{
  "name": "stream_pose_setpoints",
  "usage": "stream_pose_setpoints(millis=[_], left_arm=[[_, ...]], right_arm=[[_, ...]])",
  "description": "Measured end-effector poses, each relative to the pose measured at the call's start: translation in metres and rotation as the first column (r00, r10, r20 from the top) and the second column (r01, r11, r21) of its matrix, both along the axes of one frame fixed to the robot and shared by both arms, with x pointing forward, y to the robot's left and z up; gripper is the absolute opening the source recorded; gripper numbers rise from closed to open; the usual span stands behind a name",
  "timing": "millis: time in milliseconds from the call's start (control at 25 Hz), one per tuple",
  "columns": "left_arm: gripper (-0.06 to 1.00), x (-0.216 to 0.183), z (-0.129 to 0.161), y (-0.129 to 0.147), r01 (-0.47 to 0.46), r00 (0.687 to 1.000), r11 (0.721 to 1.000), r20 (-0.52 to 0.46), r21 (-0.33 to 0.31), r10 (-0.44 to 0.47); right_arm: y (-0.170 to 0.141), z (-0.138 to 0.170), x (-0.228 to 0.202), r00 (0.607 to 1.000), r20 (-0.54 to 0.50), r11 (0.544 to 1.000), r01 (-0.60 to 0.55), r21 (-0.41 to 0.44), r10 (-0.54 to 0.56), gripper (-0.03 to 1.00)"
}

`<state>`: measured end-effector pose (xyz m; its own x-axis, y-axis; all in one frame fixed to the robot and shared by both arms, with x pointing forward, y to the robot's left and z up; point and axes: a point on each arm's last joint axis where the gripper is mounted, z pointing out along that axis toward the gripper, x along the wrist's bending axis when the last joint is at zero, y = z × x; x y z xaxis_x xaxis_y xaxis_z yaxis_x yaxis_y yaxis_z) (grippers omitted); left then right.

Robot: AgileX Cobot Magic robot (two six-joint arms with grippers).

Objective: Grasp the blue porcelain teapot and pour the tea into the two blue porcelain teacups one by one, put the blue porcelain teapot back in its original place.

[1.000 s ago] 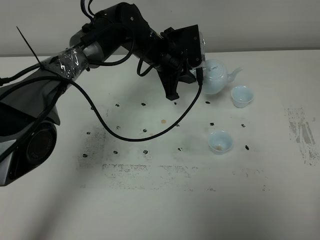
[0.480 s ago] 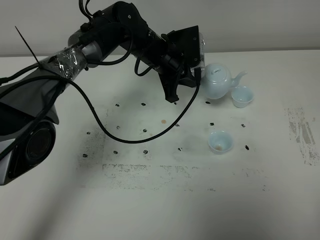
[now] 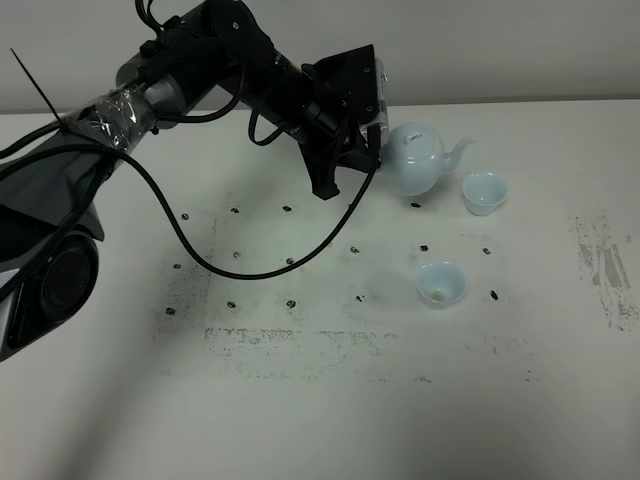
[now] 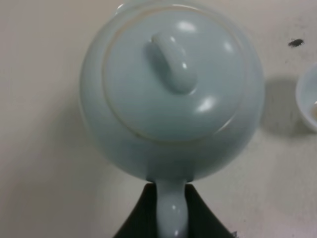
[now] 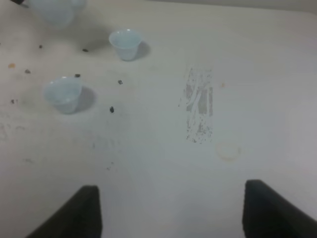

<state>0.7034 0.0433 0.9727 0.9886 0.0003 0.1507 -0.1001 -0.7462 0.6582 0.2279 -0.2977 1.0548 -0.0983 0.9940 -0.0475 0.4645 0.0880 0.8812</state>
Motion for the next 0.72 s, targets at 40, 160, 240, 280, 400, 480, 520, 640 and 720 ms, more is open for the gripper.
stream_pose_setpoints(millis=[40, 160, 240, 280, 400, 480, 520, 640, 720], left_arm=[[0.00, 0.0010, 0.0000, 0.0019, -0.004, 1.000, 1.000, 0.000, 0.000, 0.004], [0.00, 0.0018, 0.0001, 0.0027, -0.008, 1.000, 1.000, 0.002, -0.002, 0.008], [0.00, 0.0026, 0.0003, 0.0030, -0.013, 1.000, 1.000, 0.007, -0.003, 0.013], [0.00, 0.0027, 0.0004, 0.0029, -0.015, 1.000, 1.000, 0.008, -0.005, 0.015], [0.00, 0.0031, 0.0008, 0.0025, -0.019, 1.000, 1.000, 0.010, -0.011, 0.019], [0.00, 0.0034, 0.0008, 0.0030, -0.020, 1.000, 1.000, 0.011, -0.011, 0.020], [0.00, 0.0037, 0.0008, 0.0035, -0.021, 1.000, 1.000, 0.011, -0.011, 0.021], [0.00, 0.0049, 0.0009, 0.0057, -0.026, 1.000, 1.000, 0.010, -0.012, 0.026], [0.00, 0.0058, 0.0010, 0.0073, -0.030, 0.999, 0.999, 0.011, -0.012, 0.030]], right_arm=[[0.0000, 0.0000, 0.0000, 1.000, 0.000, 1.000, 0.000, 0.000, 0.000, 0.58], [0.0000, 0.0000, 0.0000, 1.000, 0.000, 1.000, 0.000, 0.000, 0.000, 0.58], [0.0000, 0.0000, 0.0000, 1.000, 0.000, 1.000, 0.000, 0.000, 0.000, 0.58], [0.0000, 0.0000, 0.0000, 1.000, 0.000, 1.000, 0.000, 0.000, 0.000, 0.58], [0.0000, 0.0000, 0.0000, 1.000, 0.000, 1.000, 0.000, 0.000, 0.000, 0.58], [0.0000, 0.0000, 0.0000, 1.000, 0.000, 1.000, 0.000, 0.000, 0.000, 0.58], [0.0000, 0.0000, 0.0000, 1.000, 0.000, 1.000, 0.000, 0.000, 0.000, 0.58], [0.0000, 0.0000, 0.0000, 1.000, 0.000, 1.000, 0.000, 0.000, 0.000, 0.58], [0.0000, 0.0000, 0.0000, 1.000, 0.000, 1.000, 0.000, 0.000, 0.000, 0.58]])
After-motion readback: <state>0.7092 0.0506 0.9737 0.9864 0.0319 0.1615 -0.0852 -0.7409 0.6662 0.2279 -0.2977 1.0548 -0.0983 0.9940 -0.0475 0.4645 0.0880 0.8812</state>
